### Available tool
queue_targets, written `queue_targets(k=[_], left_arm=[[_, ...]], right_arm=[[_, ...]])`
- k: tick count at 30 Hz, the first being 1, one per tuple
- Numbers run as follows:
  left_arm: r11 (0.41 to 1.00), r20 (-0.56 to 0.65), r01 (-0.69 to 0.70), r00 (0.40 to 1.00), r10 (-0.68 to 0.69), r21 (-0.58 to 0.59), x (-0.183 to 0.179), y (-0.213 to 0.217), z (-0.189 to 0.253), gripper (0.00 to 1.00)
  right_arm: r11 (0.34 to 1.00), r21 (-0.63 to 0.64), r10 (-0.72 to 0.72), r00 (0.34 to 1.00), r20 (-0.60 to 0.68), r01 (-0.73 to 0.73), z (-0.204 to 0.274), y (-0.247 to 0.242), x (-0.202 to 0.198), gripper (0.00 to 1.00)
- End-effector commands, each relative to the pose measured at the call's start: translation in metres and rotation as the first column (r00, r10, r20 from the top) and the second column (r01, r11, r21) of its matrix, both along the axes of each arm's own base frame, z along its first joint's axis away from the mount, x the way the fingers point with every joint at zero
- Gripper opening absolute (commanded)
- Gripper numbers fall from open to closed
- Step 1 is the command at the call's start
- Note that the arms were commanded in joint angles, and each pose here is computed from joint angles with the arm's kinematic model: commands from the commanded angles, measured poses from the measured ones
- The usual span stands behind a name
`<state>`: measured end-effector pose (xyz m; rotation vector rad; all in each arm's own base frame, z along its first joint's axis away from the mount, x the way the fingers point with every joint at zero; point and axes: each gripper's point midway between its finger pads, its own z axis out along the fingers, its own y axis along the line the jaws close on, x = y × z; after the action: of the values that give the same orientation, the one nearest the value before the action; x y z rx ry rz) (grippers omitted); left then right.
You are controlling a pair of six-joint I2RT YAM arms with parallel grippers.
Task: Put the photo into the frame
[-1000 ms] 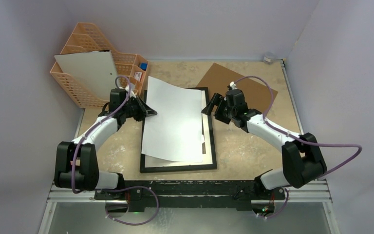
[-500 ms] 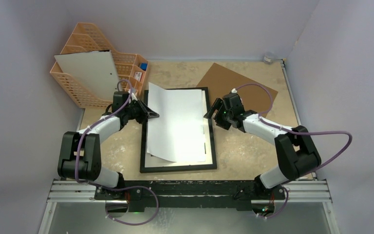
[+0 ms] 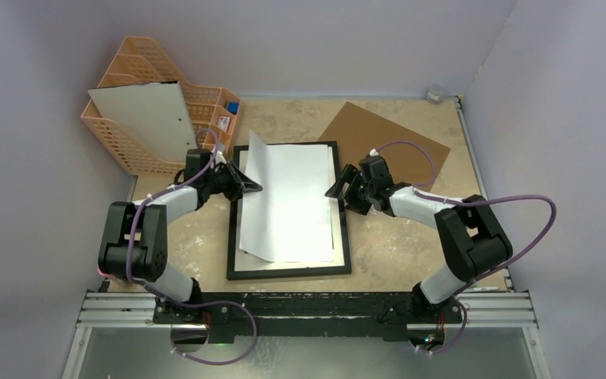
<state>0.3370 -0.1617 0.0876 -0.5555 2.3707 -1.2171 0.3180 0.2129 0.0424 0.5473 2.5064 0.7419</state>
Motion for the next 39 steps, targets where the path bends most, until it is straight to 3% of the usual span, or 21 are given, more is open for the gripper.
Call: queue_targets(k=[1, 9, 17, 28, 39], left_arm=[[0.997, 0.006, 0.058, 0.998, -0.058, -0.058, 0.001, -0.01, 0.013, 0.0], [0.988, -0.007, 0.006, 1.0, -0.007, -0.157, 0.013, -0.016, 0.034, 0.0], [0.969, -0.054, 0.063, 0.995, -0.078, -0.239, -0.006, -0.025, 0.039, 0.0], [0.958, -0.104, 0.016, 0.993, -0.047, -0.287, -0.015, -0.026, 0.062, 0.0], [0.919, 0.026, 0.026, 1.0, -0.017, -0.393, -0.004, -0.029, 0.13, 0.0]], right_arm=[[0.996, 0.063, 0.06, 0.997, 0.039, -0.062, 0.006, 0.011, 0.003, 0.84], [0.993, 0.083, 0.084, 0.996, 0.035, -0.087, 0.003, 0.014, 0.002, 0.83], [0.993, 0.084, 0.084, 0.996, 0.033, -0.086, 0.002, 0.012, 0.002, 0.83], [0.994, 0.078, 0.07, 0.997, 0.022, -0.072, 0.0, 0.006, 0.0, 0.83], [0.998, 0.056, 0.015, 1.0, 0.022, -0.017, 0.003, -0.007, -0.002, 0.8]])
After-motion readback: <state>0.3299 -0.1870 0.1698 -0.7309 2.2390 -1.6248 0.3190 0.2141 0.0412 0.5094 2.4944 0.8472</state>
